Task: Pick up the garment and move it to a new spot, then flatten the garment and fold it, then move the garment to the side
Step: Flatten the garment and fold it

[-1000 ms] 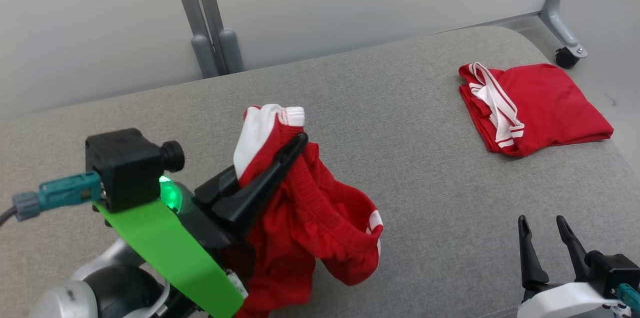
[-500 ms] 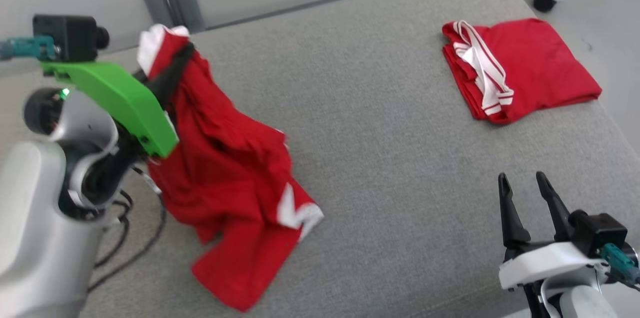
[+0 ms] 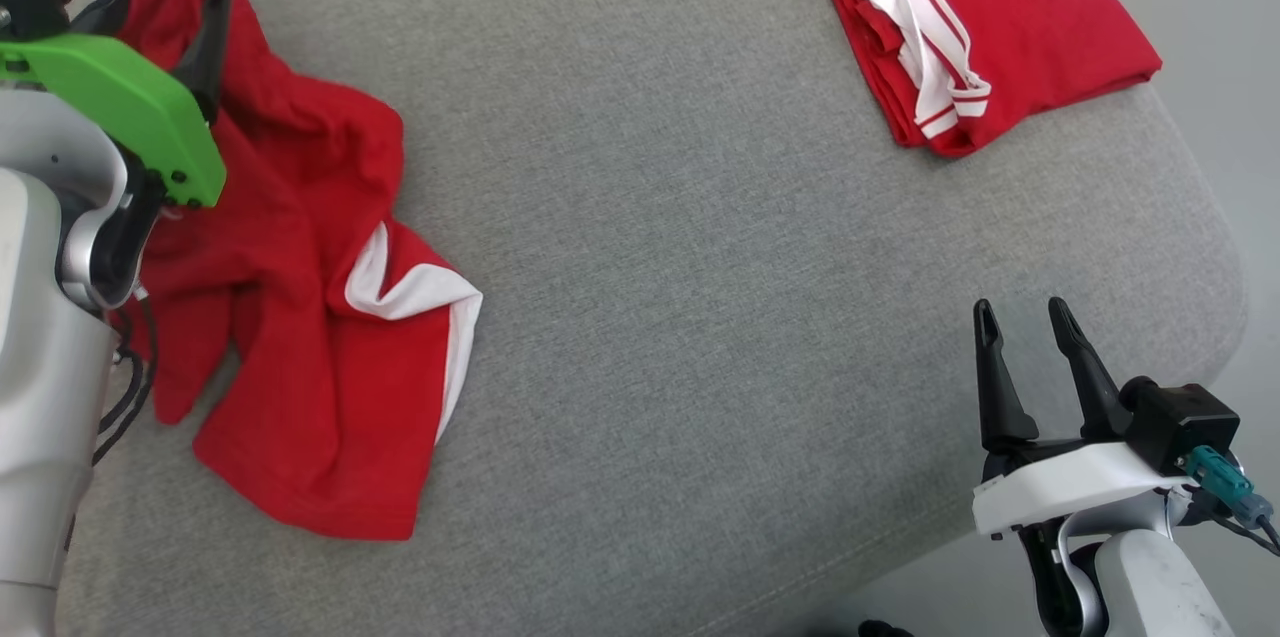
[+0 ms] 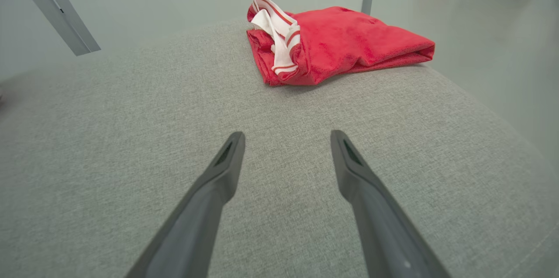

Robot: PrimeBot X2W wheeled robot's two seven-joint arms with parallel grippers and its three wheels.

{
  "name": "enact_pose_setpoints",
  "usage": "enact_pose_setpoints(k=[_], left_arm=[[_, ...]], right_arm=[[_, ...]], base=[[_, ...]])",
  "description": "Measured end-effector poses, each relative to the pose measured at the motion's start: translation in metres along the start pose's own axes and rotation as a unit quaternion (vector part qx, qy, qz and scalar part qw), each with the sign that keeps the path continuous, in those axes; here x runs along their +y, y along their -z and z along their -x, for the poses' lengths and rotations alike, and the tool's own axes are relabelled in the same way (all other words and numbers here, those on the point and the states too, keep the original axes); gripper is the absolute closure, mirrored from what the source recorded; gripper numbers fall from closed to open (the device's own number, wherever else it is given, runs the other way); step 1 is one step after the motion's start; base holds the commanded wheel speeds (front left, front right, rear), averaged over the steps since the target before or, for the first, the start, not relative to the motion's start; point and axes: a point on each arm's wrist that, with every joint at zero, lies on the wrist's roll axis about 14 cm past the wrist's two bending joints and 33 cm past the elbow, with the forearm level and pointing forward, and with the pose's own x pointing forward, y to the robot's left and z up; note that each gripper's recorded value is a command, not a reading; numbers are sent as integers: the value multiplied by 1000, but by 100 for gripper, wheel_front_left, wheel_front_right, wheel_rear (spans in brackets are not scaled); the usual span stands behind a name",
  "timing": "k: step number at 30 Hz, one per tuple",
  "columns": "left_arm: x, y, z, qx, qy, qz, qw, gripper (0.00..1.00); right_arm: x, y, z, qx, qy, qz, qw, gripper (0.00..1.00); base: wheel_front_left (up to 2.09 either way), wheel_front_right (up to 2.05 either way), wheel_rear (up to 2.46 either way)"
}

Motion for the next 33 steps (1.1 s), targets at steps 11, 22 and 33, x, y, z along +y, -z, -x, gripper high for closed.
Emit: enact_pose_setpoints(k=[11,22,33], left_arm=[[11,9,8,-42,-42,5,998,0],[-77,47,101,-62,-33,96,993,0],[-74,130,156,37,-115,165,979,0]], right_arm=[[-12,1,10,2,19,5,1000,0],[-5,-8,30,-19,-2,-2,1000,0],[18,-8,17,-19,-50,7,999,0]], base=[[0,0,0],[0,0,0],[0,0,0]])
